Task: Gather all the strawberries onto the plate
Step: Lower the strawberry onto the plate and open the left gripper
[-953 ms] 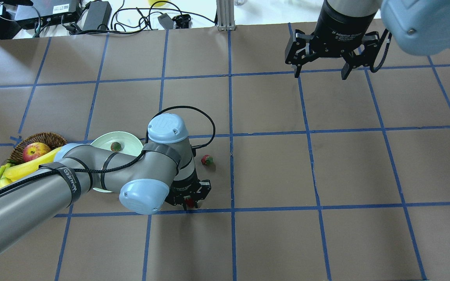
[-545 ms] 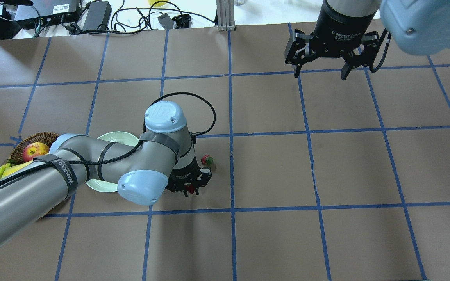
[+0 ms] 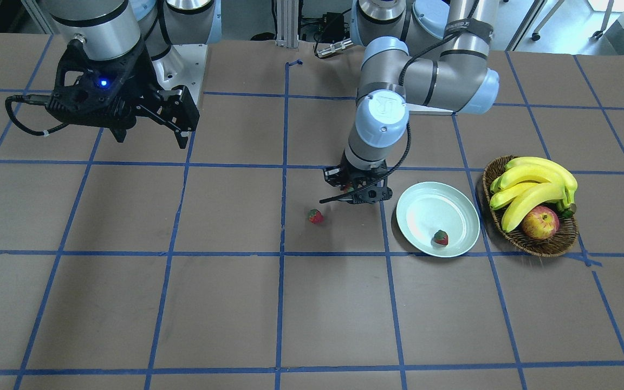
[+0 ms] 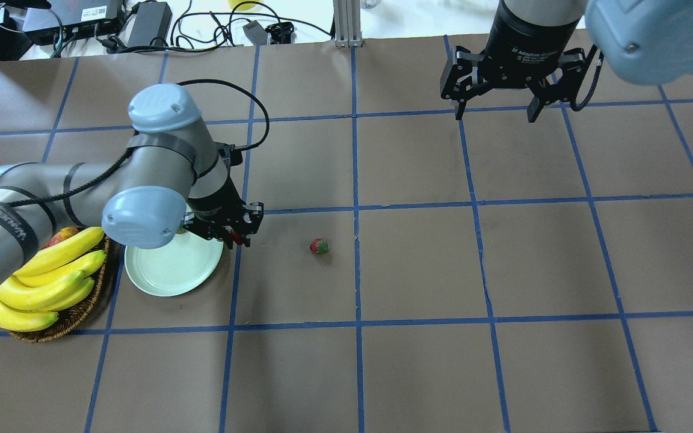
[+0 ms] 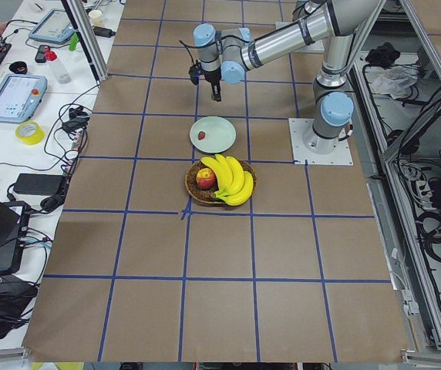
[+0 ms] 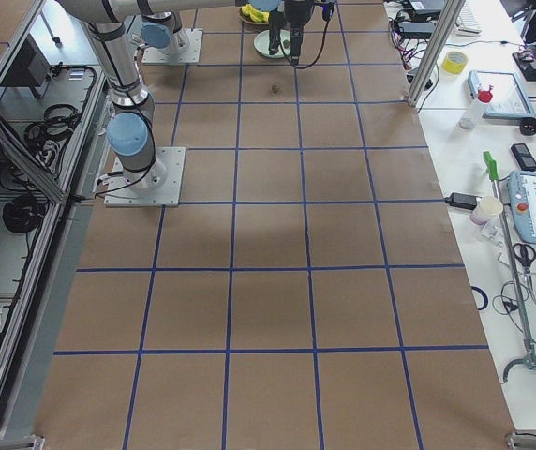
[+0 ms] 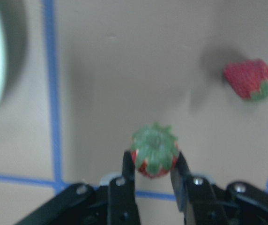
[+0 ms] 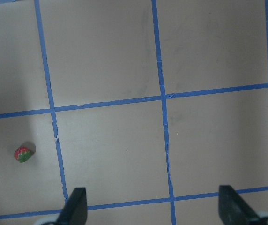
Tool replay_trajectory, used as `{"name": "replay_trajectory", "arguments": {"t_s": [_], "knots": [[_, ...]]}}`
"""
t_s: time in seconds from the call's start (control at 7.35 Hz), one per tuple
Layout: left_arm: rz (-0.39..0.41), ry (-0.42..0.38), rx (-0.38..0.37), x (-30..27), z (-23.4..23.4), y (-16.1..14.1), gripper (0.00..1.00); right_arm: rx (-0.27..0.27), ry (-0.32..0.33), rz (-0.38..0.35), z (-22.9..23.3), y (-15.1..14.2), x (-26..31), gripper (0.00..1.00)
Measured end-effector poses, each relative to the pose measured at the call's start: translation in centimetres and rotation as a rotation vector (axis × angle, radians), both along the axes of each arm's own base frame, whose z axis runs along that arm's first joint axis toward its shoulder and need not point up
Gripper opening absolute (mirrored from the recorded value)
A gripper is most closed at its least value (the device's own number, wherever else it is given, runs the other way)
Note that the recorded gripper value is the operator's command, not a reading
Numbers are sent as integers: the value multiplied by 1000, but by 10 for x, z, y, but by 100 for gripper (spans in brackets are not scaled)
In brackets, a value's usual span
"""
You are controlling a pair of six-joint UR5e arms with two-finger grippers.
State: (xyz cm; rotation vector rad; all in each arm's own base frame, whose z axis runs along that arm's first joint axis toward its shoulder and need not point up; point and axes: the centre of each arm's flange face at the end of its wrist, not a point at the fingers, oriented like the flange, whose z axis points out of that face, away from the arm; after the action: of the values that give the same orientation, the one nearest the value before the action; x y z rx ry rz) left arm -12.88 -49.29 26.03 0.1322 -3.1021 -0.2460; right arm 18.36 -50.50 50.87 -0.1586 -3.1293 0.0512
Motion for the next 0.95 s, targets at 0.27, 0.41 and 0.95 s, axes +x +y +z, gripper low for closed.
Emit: {"name": "replay_trajectory", "arguments": {"t_s": [0.27,0.41,0.95], "knots": [[-41,20,-14,85,1,-20,0,1,-1,-1,-1,0,0,100],[-50,31,-7,117,-5,-23,0,1,-2,0,-1,0,0,100],[-67,12,66,146,-37,-24,88,2,-7,1,-1,0,1,100]]}}
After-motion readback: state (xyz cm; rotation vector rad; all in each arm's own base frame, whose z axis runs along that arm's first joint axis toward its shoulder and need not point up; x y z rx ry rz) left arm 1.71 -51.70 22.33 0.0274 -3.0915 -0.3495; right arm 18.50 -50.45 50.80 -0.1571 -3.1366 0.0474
